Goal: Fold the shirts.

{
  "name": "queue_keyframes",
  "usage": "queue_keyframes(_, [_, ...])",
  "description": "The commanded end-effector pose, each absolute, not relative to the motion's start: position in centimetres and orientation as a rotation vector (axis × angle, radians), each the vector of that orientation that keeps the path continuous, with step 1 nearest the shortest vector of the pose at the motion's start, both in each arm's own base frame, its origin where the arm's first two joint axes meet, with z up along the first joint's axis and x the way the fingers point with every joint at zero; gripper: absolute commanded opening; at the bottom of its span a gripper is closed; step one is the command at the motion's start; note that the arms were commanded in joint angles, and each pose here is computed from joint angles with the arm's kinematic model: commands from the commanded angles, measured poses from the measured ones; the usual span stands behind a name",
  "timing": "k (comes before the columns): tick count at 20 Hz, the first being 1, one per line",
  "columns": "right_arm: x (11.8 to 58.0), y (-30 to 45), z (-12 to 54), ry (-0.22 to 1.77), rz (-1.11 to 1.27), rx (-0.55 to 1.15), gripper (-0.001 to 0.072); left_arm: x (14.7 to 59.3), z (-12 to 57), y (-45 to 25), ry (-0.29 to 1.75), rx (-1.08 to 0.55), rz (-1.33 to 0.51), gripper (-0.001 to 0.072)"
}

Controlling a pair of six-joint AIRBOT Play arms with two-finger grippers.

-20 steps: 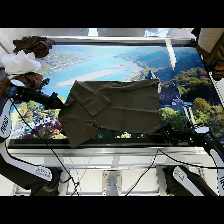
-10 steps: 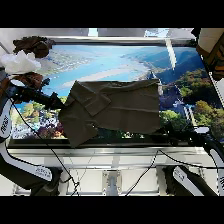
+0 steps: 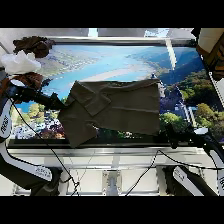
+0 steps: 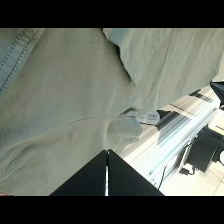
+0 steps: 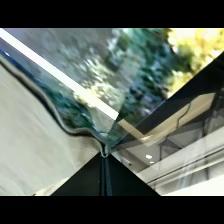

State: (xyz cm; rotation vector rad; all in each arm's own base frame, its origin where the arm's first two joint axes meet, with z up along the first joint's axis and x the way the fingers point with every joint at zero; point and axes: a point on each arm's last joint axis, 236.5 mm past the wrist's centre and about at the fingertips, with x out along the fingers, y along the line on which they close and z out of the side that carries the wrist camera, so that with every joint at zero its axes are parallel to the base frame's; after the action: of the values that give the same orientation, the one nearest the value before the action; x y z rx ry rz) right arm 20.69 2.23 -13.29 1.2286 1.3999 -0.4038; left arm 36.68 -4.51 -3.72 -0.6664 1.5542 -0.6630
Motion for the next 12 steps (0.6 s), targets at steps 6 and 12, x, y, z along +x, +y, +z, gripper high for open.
queue_keyframes(6, [24.6,-2.5,-11.8,1.238,-0.314,0.907,0.0025,37.7,-2.1,-5.7,1.490,-0.730,-0.708,0.0010])
queue_keyframes(12, [30.7,-4.8,0.8,0.934,-0.198,0.754,0.0023,39.4,6.1,-7.5,1.223,-0.692,-0.809,0.0009])
